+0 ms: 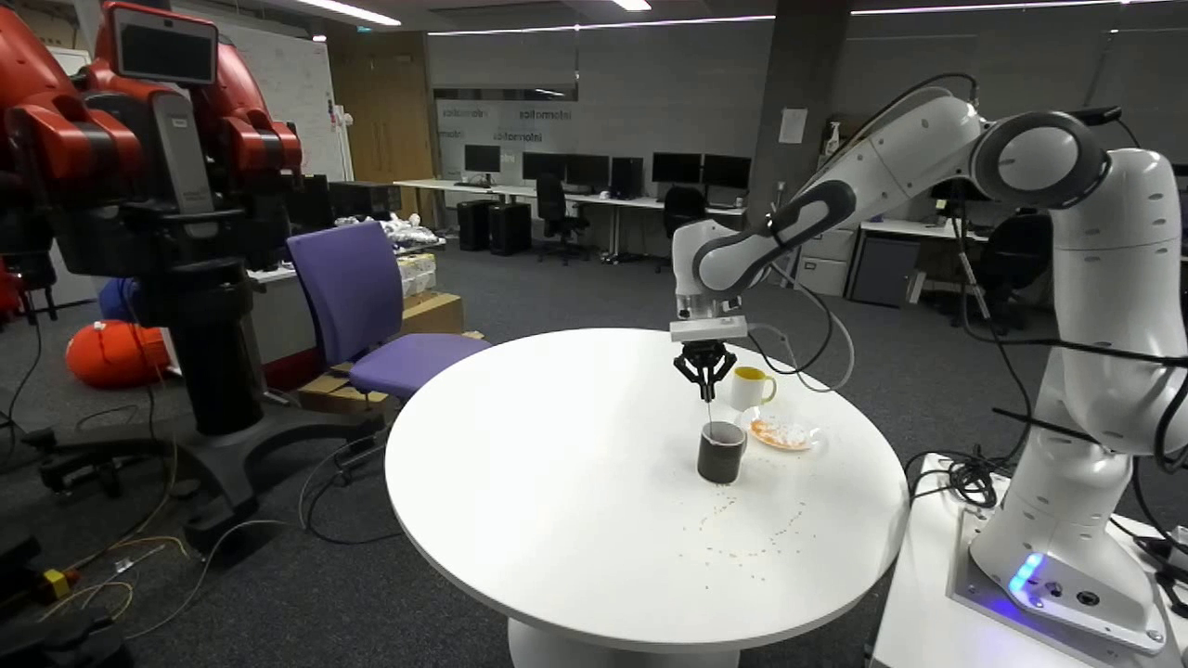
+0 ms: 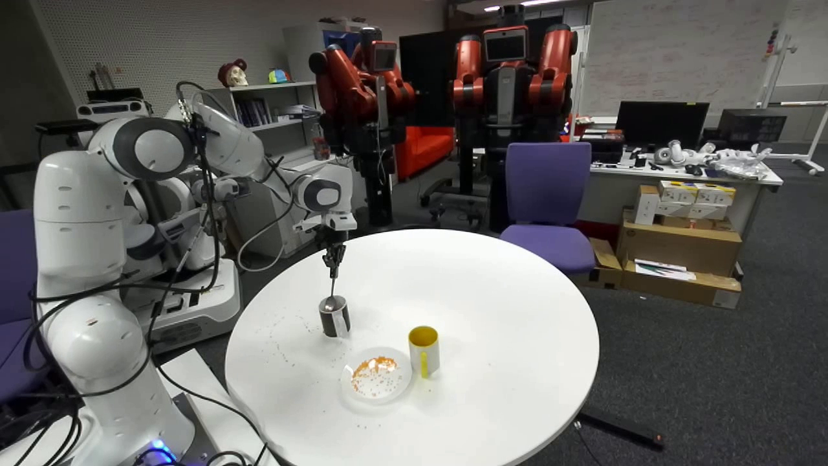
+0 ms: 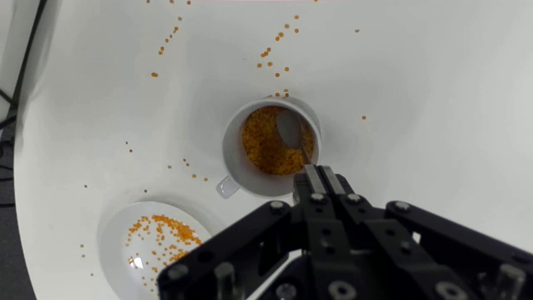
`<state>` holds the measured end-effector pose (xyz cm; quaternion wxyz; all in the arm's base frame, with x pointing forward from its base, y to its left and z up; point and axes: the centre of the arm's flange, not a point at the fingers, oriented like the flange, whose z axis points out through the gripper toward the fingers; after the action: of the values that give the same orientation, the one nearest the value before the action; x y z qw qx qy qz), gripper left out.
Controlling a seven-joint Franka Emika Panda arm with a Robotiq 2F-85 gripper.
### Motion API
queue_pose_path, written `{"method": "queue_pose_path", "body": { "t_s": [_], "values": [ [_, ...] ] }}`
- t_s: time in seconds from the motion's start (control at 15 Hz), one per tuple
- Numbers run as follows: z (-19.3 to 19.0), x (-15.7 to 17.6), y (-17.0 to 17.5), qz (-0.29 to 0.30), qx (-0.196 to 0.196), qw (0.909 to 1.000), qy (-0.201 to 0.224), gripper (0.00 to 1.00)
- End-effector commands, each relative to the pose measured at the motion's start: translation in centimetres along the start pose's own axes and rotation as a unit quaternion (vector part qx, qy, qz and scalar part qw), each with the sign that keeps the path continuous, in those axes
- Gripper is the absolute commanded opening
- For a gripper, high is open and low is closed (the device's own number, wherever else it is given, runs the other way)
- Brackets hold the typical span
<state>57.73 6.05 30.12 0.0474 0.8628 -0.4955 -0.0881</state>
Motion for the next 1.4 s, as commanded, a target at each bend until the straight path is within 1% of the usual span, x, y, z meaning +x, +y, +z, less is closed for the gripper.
{"method": "queue_pose_path", "body": {
  "t_s": [0.0,0.07,0.13,0.27,0.4,0.53,0.6,0.67,1.33],
  "values": [
    [-3.2,-3.3,3.5,-0.054,0.004,0.9974,0.046,0.01],
    [-3.7,-3.8,4.0,-0.066,0.0,0.996,0.06,0.01],
    [-3.9,-4.3,4.6,-0.088,-0.005,0.9924,0.086,0.01],
    [-4.1,-5.1,6.1,-0.129,-0.005,0.984,0.122,0.01],
    [-4.4,-5.6,7.4,-0.172,-0.008,0.974,0.147,0.01],
    [-4.6,-6.0,8.1,-0.209,0.003,0.9621,0.175,0.01],
    [-4.2,-5.3,5.2,-0.172,-0.017,0.9736,0.149,0.01],
    [-4.2,-5.5,5.5,-0.176,-0.015,0.9726,0.152,0.03],
    [-3.5,-5.4,5.2,-0.176,-0.021,0.973,0.148,0.03]
  ]
}}
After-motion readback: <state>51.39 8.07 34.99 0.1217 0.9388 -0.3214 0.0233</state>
